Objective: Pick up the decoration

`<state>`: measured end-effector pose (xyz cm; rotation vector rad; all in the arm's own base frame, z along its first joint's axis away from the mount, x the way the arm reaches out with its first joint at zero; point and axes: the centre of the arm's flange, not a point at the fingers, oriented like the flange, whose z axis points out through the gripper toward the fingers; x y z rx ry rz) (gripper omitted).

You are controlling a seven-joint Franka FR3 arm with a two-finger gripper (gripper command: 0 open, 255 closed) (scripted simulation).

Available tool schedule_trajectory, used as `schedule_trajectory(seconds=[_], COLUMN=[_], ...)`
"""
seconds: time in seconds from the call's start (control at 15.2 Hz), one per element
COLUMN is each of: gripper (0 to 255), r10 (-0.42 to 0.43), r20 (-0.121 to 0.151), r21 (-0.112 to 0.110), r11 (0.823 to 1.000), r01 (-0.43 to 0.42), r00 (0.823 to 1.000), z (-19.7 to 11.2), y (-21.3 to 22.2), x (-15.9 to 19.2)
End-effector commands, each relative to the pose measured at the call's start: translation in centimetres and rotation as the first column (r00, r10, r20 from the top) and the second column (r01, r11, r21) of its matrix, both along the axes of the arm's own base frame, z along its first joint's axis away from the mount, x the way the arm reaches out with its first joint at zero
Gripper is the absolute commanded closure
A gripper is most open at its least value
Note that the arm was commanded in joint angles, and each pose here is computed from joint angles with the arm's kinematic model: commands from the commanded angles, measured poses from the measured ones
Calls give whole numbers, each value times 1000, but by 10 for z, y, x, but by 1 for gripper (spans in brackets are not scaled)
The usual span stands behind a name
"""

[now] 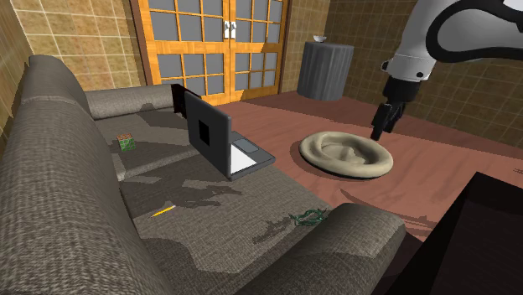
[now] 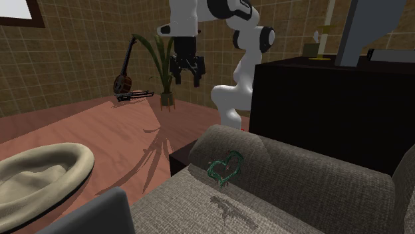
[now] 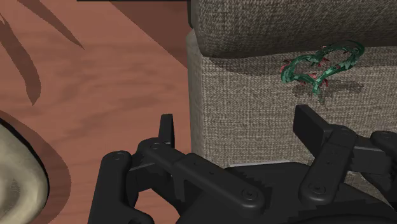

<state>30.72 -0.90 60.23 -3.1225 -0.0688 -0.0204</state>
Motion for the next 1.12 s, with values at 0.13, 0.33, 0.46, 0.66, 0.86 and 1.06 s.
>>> schedule_trajectory(seconds=[0.13, 0.33, 0.46, 0.66, 0.86, 1.06], gripper=[0, 0, 0, 0, 0, 0], r10=[21, 52, 73, 104, 136, 167], r20=[9, 21, 29, 41, 52, 63], r21=[-11, -27, -39, -56, -73, -91], r11=[1000, 998, 997, 993, 989, 983], r01=[-21, -51, -72, -102, -132, -161], r00=[1000, 998, 997, 994, 989, 984], z=[-17, -43, -60, -86, -113, -140], y=[20, 50, 70, 99, 129, 158], x=[7, 18, 24, 34, 43, 51])
